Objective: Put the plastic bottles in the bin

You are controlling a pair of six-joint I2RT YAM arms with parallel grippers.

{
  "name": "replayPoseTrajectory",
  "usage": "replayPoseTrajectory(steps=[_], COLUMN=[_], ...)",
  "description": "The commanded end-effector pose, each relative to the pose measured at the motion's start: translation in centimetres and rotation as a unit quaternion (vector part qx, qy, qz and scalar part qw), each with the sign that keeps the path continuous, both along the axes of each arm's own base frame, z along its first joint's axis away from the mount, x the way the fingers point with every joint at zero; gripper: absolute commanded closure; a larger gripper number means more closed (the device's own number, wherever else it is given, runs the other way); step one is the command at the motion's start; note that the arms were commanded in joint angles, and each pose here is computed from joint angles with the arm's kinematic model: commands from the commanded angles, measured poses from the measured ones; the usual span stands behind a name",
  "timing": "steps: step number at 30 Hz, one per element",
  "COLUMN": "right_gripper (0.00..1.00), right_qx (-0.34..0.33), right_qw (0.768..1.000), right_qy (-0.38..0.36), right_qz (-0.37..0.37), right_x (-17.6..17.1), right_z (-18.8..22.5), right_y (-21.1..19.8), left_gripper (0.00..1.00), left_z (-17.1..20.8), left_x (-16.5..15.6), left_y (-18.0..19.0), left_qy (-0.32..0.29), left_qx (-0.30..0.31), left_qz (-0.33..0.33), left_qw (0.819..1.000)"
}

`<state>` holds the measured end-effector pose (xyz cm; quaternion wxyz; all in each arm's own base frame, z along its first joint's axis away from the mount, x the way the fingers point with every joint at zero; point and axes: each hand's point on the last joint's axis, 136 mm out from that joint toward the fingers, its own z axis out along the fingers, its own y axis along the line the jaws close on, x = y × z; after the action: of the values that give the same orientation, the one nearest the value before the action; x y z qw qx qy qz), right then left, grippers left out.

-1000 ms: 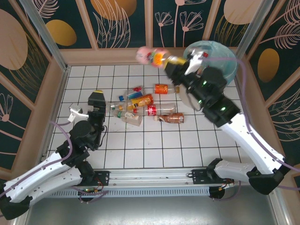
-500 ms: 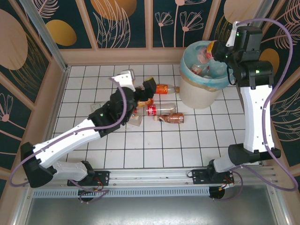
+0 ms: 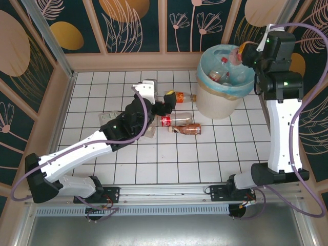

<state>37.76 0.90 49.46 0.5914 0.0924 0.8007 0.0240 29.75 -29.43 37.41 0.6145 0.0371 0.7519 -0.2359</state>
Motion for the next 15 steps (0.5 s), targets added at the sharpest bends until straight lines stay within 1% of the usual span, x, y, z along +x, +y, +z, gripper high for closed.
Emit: replayPoseTrajectory(steps=[1, 5, 9, 15], right_gripper=[1.00, 1.00, 1.00, 1.00], right_qx=[-0.007, -0.012, -0.013, -0.008], right_qw=[1.000, 0.999, 0.997, 0.991], right_qy=[-0.021, 0.034, 0.074, 0.130], right_qz=[-0.022, -0.014, -0.008, -0.003], right_x=[0.7, 1.2, 1.4, 1.8], right_z=[1.6, -1.0, -3.4, -6.9], right_y=[-1.2, -1.5, -1.9, -2.0], left_gripper=[0.11, 0.13, 0.13, 0.13], left_z=[0.5, 0.4, 0.4, 0.2], left_x=[-0.4, -1.2, -1.4, -1.7], left_y=[1.1, 1.8, 3.3, 4.4], left_qy=[-0.010, -0.020, -0.033, -0.037], left_qx=[0.009, 0.035, 0.059, 0.052], left_qz=[0.007, -0.007, 0.012, 0.024], left_qw=[1.000, 0.999, 0.998, 0.998])
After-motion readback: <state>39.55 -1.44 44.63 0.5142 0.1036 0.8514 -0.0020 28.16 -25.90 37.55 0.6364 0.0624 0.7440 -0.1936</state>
